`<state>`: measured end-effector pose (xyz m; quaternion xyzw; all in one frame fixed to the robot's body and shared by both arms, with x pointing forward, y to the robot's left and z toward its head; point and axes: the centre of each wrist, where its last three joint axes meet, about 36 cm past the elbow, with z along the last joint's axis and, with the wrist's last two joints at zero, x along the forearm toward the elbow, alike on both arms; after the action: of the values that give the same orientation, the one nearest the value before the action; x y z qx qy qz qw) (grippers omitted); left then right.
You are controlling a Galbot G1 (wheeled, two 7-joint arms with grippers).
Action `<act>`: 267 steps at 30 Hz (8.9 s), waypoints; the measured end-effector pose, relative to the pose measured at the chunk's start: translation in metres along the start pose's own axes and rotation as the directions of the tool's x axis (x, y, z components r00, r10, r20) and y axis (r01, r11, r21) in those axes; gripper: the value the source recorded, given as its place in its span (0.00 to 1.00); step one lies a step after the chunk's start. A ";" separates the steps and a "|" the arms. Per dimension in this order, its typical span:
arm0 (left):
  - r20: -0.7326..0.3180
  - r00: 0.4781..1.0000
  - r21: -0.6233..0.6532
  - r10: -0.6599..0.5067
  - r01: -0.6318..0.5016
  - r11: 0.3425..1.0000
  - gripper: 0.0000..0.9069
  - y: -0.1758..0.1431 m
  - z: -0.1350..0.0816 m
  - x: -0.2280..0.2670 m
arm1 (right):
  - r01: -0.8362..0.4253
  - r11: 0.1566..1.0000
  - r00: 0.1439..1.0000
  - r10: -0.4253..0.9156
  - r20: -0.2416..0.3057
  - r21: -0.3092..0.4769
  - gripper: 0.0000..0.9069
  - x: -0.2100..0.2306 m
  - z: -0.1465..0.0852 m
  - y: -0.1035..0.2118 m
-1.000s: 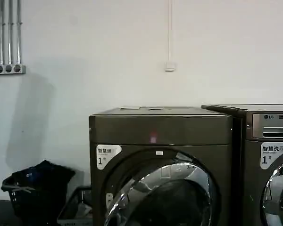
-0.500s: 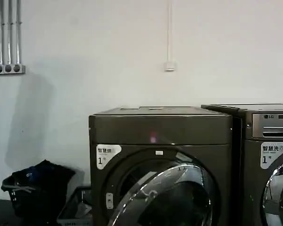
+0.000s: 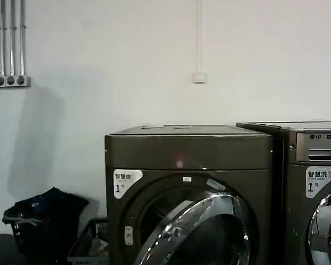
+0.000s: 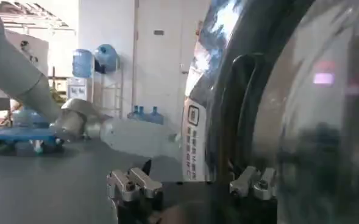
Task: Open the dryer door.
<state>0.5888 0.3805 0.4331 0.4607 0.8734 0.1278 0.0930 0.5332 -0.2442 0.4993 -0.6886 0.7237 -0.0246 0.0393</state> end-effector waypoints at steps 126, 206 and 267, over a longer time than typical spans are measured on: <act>0.354 0.689 -0.033 0.632 -0.666 0.745 1.00 -0.169 -0.013 -0.289 | 0.088 -0.982 -0.864 0.009 0.504 0.169 1.00 0.403 -0.210 0.712; -0.270 0.960 -0.030 0.076 -0.087 0.996 1.00 -0.098 -0.126 -0.013 | 0.017 -0.986 -0.892 0.060 0.449 0.166 1.00 0.441 -0.190 0.683; -0.948 0.313 0.123 -0.056 0.524 0.843 1.00 -0.079 -0.253 0.100 | -0.040 -0.984 -0.923 0.104 0.372 0.176 1.00 0.504 -0.144 0.646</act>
<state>0.3998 0.3857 0.6448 0.1473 0.8472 0.1552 -0.4863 -0.1474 -0.7170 0.5735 0.6912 0.6979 -0.1593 0.0988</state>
